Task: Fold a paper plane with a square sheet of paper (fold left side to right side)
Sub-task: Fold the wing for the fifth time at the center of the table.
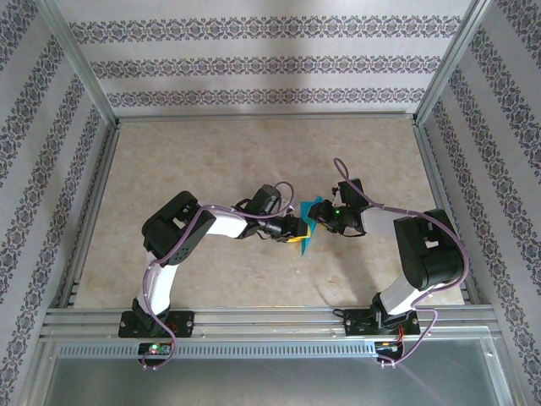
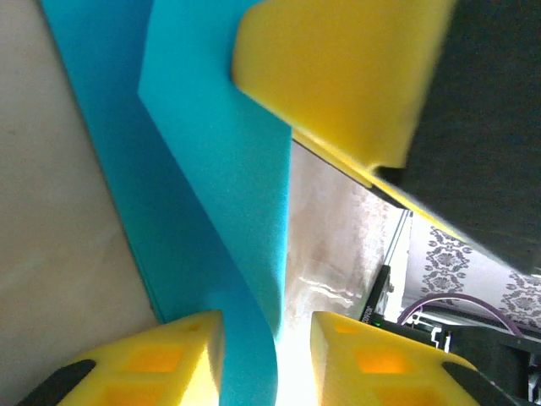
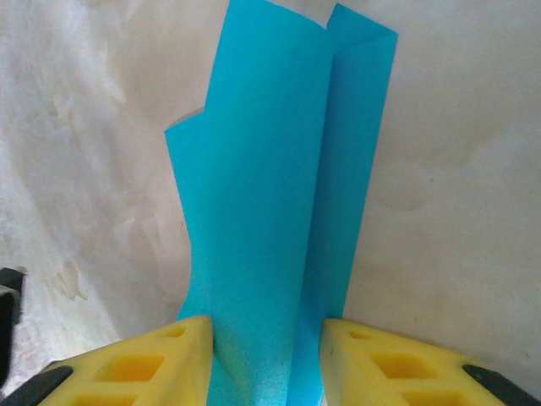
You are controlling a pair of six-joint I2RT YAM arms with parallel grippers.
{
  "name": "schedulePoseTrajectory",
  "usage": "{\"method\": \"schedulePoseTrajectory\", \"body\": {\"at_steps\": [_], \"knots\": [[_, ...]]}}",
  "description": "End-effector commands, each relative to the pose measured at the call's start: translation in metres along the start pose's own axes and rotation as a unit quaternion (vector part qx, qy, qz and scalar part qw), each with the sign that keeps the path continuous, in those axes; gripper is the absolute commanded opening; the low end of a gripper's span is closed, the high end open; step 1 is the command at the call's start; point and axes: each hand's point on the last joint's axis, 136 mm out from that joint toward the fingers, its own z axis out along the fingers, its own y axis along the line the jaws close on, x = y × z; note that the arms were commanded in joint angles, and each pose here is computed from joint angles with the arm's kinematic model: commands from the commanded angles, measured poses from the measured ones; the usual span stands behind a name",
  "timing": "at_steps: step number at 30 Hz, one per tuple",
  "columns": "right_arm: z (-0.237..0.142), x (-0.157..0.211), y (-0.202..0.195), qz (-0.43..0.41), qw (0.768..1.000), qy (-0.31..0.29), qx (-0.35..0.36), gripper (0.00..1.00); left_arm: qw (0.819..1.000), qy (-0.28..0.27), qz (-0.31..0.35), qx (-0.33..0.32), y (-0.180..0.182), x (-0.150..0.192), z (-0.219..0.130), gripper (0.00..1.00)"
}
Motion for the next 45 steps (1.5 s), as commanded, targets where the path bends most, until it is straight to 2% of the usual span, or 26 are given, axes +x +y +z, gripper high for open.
{"method": "schedulePoseTrajectory", "body": {"at_steps": [1,14,22,31,36,45], "knots": [[0.018,0.01,-0.018,-0.014,0.999,0.013,0.036,0.42,1.0,-0.028,0.01,0.001,-0.005,-0.015,-0.019,0.36],[0.017,0.01,-0.016,-0.017,0.999,0.011,0.035,0.42,1.0,-0.024,-0.008,0.007,0.004,-0.032,-0.009,0.37],[0.017,0.01,-0.017,-0.018,0.999,0.011,0.038,0.42,1.0,-0.021,-0.013,0.002,0.009,-0.036,-0.003,0.31],[0.017,0.011,-0.018,-0.02,0.999,0.012,0.041,0.42,1.0,-0.018,-0.016,0.002,0.011,-0.038,0.001,0.2],[0.018,0.011,-0.018,-0.023,0.999,0.014,0.043,0.42,0.999,-0.024,-0.016,-0.028,0.021,-0.039,0.0,0.13],[0.021,0.015,-0.022,-0.026,0.998,0.023,0.055,0.42,0.998,-0.023,-0.008,-0.059,0.03,-0.039,-0.002,0.11]]}}
